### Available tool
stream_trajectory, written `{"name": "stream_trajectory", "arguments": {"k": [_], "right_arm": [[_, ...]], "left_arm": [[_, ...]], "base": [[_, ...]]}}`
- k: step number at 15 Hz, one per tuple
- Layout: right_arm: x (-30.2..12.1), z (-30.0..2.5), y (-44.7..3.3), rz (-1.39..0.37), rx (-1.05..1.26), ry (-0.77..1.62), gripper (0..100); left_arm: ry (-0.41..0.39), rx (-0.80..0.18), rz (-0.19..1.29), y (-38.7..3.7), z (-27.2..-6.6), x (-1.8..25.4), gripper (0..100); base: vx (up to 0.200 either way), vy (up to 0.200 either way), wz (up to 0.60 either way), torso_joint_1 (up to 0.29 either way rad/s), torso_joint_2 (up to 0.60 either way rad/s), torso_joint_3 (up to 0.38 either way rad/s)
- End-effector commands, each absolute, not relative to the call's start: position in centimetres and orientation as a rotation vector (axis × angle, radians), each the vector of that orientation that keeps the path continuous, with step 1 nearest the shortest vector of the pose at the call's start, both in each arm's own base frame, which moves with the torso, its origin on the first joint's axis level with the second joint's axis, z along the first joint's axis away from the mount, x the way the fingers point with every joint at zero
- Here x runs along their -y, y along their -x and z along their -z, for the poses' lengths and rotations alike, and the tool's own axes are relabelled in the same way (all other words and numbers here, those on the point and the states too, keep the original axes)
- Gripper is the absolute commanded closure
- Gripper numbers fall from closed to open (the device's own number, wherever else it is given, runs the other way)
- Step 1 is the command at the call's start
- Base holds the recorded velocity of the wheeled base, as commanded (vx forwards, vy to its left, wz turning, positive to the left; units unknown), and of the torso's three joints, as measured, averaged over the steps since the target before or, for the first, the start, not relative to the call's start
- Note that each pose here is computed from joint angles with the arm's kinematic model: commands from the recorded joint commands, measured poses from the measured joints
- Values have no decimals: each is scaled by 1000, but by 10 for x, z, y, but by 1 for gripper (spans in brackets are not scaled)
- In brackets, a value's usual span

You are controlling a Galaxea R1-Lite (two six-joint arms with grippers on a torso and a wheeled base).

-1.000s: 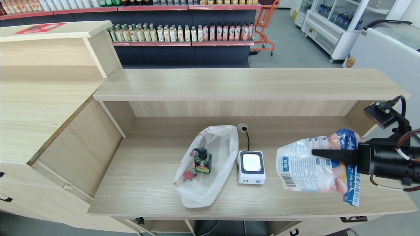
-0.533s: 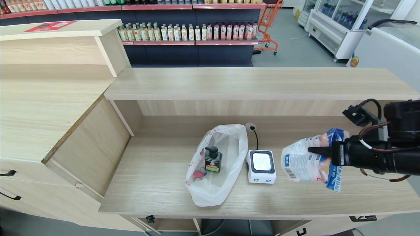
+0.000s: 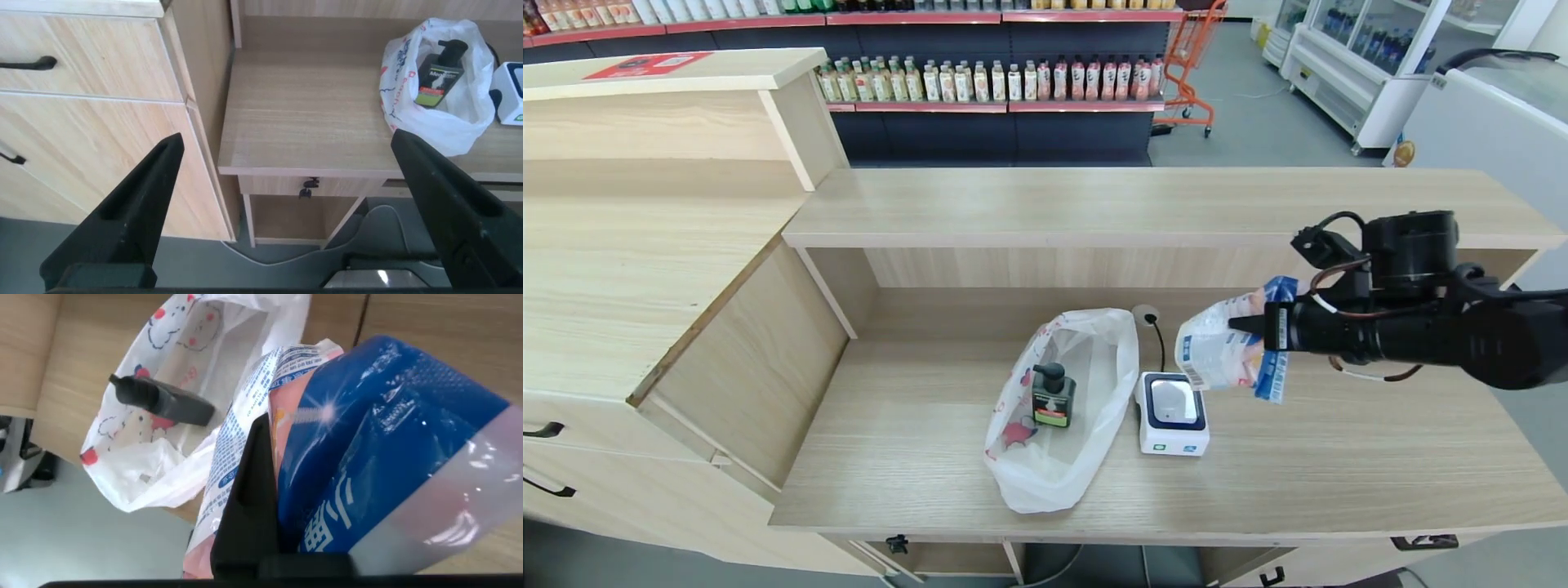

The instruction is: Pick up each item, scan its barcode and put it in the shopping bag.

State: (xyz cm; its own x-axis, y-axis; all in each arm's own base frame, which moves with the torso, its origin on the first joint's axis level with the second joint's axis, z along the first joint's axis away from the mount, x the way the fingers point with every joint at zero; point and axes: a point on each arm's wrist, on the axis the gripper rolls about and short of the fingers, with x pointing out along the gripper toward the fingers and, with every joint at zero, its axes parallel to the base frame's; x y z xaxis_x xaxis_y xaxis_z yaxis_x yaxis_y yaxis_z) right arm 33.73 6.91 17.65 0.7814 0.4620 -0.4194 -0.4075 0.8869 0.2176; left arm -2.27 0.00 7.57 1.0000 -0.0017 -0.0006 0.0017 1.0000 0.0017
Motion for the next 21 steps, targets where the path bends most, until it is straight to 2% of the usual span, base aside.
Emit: {"name": "stream_trajectory", "arguments": {"k": [1,7,11,19,20,21], "right_arm": [[-99,-148,-364,-534,-536,-83,100],[-153,-109,-402,-670,-461,82,100],[-164,-93,-418,-710,-406,195,100],[-180,-81,-428,-738,-397,203,100],[-181,-81,-429,-741,-393,209,0],[-181,-82,-429,-742,-390,208,0]], "left_arm": [[-2,0,2,23,-76,0,0],[-2,0,2,23,-76,0,0],[-2,0,2,23,-76,0,0],[-2,0,2,23,-76,0,0],[-2,0,2,23,-76,0,0],[-2,0,2,23,-76,0,0]], "base": [[0,0,0,0,0,0],[0,0,0,0,0,0],[0,0,0,0,0,0],[0,0,0,0,0,0],[0,0,0,0,0,0],[0,0,0,0,0,0]]}}
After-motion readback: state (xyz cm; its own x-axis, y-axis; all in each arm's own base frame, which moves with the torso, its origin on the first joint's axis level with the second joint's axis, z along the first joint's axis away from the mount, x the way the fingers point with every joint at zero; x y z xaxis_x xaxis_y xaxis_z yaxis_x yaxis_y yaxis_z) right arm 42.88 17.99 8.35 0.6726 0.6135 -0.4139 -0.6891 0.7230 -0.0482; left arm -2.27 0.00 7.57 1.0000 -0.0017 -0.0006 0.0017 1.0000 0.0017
